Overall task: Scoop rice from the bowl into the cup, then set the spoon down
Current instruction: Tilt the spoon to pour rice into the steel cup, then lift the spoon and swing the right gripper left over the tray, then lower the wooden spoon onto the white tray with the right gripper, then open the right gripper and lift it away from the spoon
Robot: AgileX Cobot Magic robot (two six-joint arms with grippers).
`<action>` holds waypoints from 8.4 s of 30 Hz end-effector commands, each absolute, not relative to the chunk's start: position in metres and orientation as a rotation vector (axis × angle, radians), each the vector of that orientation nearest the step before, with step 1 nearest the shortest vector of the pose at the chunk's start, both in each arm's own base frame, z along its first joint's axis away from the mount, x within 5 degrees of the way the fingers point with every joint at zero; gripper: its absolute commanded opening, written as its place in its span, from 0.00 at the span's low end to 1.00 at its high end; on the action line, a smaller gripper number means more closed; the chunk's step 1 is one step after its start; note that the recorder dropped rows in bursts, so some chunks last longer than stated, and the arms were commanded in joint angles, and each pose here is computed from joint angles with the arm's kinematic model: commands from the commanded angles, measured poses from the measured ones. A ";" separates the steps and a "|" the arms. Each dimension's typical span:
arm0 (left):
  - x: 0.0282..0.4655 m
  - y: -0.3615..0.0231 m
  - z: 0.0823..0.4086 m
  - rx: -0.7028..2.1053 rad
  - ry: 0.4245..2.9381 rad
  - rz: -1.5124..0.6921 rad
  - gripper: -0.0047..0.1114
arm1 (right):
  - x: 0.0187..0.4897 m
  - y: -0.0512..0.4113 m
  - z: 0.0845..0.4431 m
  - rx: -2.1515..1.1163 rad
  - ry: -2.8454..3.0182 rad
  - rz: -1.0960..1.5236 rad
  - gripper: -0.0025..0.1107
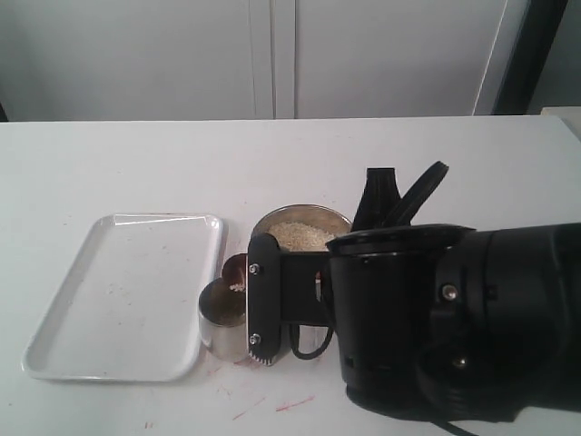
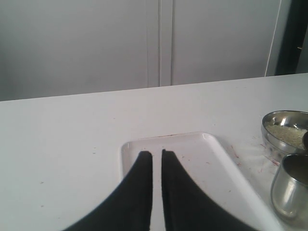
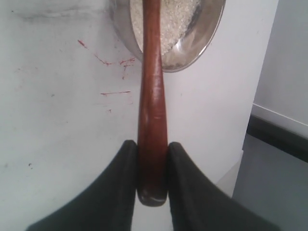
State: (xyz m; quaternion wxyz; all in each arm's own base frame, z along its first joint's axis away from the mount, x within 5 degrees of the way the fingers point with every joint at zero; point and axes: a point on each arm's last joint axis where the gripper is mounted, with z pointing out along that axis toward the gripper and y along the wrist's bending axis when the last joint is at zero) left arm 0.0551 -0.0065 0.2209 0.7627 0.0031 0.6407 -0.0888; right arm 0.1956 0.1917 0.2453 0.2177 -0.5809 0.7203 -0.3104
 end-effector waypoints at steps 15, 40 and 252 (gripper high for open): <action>0.054 -0.006 0.223 0.004 1.382 -0.200 0.16 | 0.194 0.192 0.243 -1.618 2.000 -0.849 0.02; 0.054 -0.006 0.223 0.004 1.382 -0.200 0.16 | 0.192 0.194 0.244 -1.652 1.974 -0.867 0.02; 0.054 -0.006 0.223 0.004 1.382 -0.200 0.16 | 0.280 0.326 0.347 -0.926 2.321 0.441 0.02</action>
